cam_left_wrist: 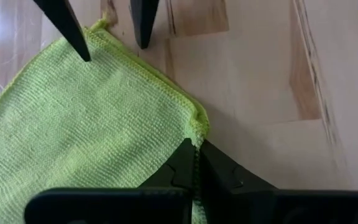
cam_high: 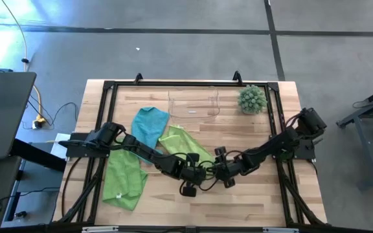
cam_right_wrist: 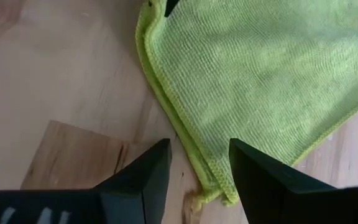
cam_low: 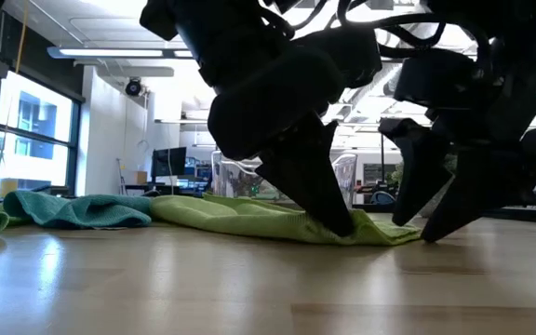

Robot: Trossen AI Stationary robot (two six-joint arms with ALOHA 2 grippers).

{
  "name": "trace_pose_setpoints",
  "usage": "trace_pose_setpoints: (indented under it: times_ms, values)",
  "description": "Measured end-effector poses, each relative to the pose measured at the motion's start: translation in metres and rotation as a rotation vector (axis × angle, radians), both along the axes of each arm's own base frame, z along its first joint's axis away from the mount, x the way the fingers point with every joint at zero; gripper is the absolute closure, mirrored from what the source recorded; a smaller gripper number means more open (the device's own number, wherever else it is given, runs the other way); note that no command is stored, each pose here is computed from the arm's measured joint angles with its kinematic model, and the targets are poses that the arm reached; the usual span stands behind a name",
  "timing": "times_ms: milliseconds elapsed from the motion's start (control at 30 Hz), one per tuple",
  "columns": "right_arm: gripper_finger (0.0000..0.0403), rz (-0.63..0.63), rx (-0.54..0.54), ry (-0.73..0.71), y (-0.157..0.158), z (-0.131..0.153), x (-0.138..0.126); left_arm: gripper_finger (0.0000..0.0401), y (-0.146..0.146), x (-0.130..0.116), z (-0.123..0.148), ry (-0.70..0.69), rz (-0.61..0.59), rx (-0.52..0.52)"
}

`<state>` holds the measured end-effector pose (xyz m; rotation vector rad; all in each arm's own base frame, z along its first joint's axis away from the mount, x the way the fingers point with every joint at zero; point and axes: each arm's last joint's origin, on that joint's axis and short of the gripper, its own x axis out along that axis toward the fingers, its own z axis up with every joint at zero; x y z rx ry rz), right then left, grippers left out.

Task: Roll microfiber towels into tight, uniform cylinder then place into a basket
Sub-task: Roll the light green microfiber cloth

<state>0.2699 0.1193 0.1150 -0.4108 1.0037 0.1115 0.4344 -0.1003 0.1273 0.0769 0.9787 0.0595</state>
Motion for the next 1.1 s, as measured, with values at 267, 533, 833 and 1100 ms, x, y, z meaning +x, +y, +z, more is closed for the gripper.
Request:
trace_pose_setpoints:
  times_ms: [267,533,833,1100]
  values:
    - [0.0269,-0.025,0.003,0.015,-0.005,-0.008,0.004,0.0397,-0.002,0.0,0.0,-0.003,0.007,-0.009]
    - [0.0392,-0.07,0.095,0.032,-0.006,-0.009,0.006,0.0398,-0.013,-0.004,0.01,-0.027,-0.007,-0.016]
    - [0.04,-0.091,0.18,-0.028,-0.005,0.032,0.008,0.0398,-0.007,-0.017,0.076,-0.161,0.04,0.012]
    - [0.0402,-0.078,0.117,-0.149,-0.009,0.123,0.005,0.0398,0.003,-0.045,0.148,-0.298,0.025,0.135]
